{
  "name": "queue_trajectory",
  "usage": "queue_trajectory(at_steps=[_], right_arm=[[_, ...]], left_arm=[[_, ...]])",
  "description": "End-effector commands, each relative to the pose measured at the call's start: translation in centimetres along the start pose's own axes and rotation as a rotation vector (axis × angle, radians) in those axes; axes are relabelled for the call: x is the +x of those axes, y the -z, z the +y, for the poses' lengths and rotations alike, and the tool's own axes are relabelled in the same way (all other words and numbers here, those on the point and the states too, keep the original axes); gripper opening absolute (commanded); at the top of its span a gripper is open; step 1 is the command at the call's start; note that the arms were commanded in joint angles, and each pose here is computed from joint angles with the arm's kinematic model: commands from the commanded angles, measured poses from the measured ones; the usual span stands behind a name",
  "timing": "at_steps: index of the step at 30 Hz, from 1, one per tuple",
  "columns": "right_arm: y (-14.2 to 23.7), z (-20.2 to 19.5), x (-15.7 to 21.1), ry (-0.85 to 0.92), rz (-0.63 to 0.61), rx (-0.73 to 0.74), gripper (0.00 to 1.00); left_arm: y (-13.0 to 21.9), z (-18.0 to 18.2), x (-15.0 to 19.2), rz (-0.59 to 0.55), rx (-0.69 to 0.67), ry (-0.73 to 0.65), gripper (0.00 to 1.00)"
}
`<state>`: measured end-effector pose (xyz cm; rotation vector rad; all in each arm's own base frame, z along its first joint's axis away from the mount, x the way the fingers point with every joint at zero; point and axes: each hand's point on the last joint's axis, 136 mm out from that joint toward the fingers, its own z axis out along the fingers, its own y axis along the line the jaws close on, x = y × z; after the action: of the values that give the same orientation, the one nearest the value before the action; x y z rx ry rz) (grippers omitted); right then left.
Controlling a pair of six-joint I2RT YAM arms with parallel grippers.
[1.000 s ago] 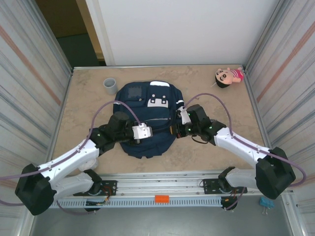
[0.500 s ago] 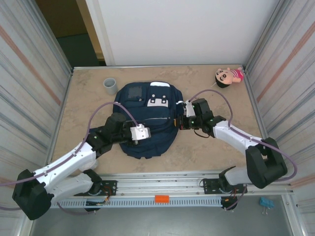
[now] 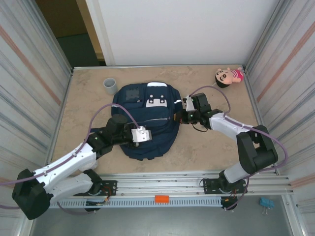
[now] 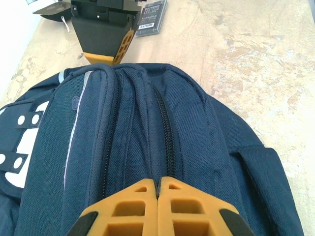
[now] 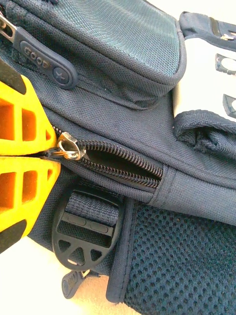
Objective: Pack the student bag
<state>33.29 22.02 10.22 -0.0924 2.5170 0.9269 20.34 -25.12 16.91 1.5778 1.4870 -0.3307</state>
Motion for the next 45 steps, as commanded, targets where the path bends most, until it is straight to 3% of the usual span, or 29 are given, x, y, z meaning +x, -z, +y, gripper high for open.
queue_trajectory(at_steps=[1,3,4,6,8,11,14,22,30,39,45], right_arm=[[1.2,-3.3,-5.0,-0.091,-0.162,0.094,0.04],[1.6,-2.2,-5.1,-0.093,-0.185,0.045,0.17],[2.0,-1.8,-5.2,-0.086,-0.199,0.034,0.26],[3.0,-1.1,-4.8,-0.052,-0.212,0.037,0.37],[4.1,-0.7,-4.2,-0.007,-0.232,0.058,0.41],[5.7,-0.2,-3.1,0.040,-0.264,0.052,0.43],[6.8,0.7,-2.1,0.078,-0.300,0.005,0.45],[7.1,2.7,-0.5,0.177,-0.313,-0.052,0.46],[7.5,3.0,-0.2,0.211,-0.338,-0.063,0.47],[8.6,3.4,0.0,0.247,-0.391,-0.073,0.48],[8.9,3.8,0.1,0.265,-0.400,-0.092,0.50]], left_arm=[[1.0,-2.3,-0.9,-0.049,0.086,-0.011,0.00],[1.0,-2.2,-0.6,-0.035,0.075,0.002,0.00],[1.1,-2.0,-0.5,-0.028,0.067,0.010,0.06],[1.3,-1.6,-0.8,-0.027,0.046,0.026,0.29],[1.9,-1.1,-1.4,-0.038,0.024,0.039,0.44],[2.7,-0.2,-1.8,-0.047,-0.032,0.034,0.50],[2.5,1.1,-0.3,0.015,-0.122,0.020,0.58],[0.3,2.9,2.8,0.187,-0.179,0.000,0.64],[0.4,5.6,5.3,0.261,-0.262,0.065,0.64],[1.8,5.4,5.3,0.278,-0.254,0.024,0.66],[1.0,3.6,6.8,0.349,-0.136,-0.011,0.68]])
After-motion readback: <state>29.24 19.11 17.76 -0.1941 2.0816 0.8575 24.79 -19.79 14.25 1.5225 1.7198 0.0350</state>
